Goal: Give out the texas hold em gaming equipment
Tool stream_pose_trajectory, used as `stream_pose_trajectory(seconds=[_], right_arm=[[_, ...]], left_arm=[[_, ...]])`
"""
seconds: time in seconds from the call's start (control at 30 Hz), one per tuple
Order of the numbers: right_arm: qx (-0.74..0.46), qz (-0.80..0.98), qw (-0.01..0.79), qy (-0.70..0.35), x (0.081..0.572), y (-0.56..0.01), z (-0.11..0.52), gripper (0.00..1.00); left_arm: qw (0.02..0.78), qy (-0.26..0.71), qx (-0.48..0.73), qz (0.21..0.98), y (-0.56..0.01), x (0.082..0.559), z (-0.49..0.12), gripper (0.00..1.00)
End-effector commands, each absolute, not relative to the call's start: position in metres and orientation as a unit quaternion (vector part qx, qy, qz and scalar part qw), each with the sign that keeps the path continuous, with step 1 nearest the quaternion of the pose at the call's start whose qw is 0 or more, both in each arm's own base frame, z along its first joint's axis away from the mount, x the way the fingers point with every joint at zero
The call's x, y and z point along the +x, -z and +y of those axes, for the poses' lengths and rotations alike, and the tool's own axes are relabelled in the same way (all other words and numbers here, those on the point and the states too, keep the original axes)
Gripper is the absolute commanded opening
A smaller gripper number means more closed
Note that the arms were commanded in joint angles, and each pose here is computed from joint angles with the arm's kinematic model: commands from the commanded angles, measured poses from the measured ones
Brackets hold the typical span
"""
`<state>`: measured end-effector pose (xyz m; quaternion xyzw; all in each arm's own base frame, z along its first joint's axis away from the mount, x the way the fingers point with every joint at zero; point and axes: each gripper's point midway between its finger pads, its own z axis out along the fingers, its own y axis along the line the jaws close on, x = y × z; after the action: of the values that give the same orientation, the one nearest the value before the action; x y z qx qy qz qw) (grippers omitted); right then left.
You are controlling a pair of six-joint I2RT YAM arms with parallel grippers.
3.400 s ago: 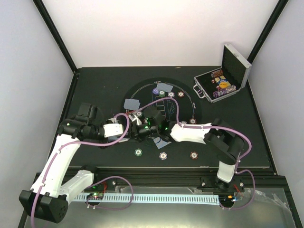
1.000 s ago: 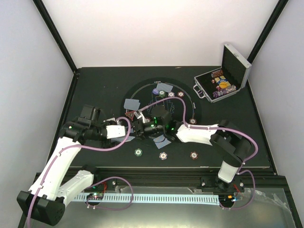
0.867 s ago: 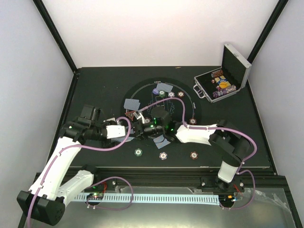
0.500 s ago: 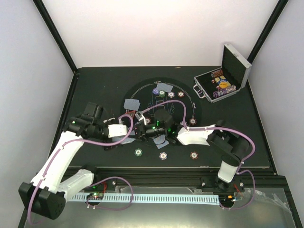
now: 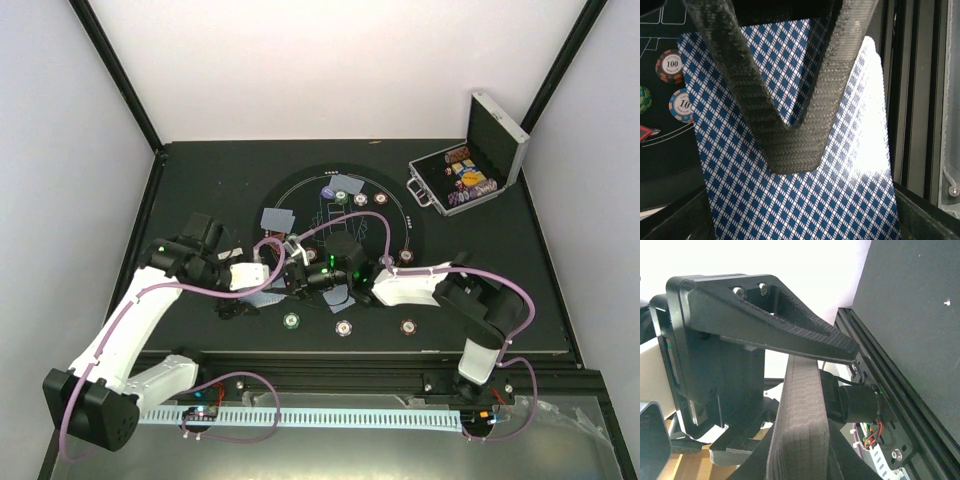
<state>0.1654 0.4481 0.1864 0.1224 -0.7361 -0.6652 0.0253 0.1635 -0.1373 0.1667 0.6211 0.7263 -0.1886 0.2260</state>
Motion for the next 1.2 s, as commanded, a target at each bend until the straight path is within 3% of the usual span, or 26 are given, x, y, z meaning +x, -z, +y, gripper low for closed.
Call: stream_pose_trajectory(seconds=[0.0,0.17,0.27,0.43,1.17], right_arm=[[0.14,-0.727,0.017,0.672,0.165,-0.191,0.452,0.01],[0.133,-0.732,0.022,0.668,0.166,-0.185,0.452,0.01],[0.123,-0.736,0.026,0.665,0.167,-0.181,0.452,0.01],[0.104,-0.739,0.025,0.665,0.172,-0.18,0.452,0.01],[0.1,-0.758,0.016,0.644,0.171,-0.172,0.451,0.01]], left_arm=[[0.25,0.195,0.626,0.713,-0.183,0.167,-0.146,0.79],[0.259,0.18,0.629,0.711,-0.182,0.172,-0.148,0.77],[0.275,0.169,0.629,0.707,-0.186,0.174,-0.149,0.83],[0.277,0.149,0.639,0.702,-0.18,0.172,-0.147,0.86],[0.262,0.121,0.638,0.714,-0.17,0.178,-0.14,0.71]])
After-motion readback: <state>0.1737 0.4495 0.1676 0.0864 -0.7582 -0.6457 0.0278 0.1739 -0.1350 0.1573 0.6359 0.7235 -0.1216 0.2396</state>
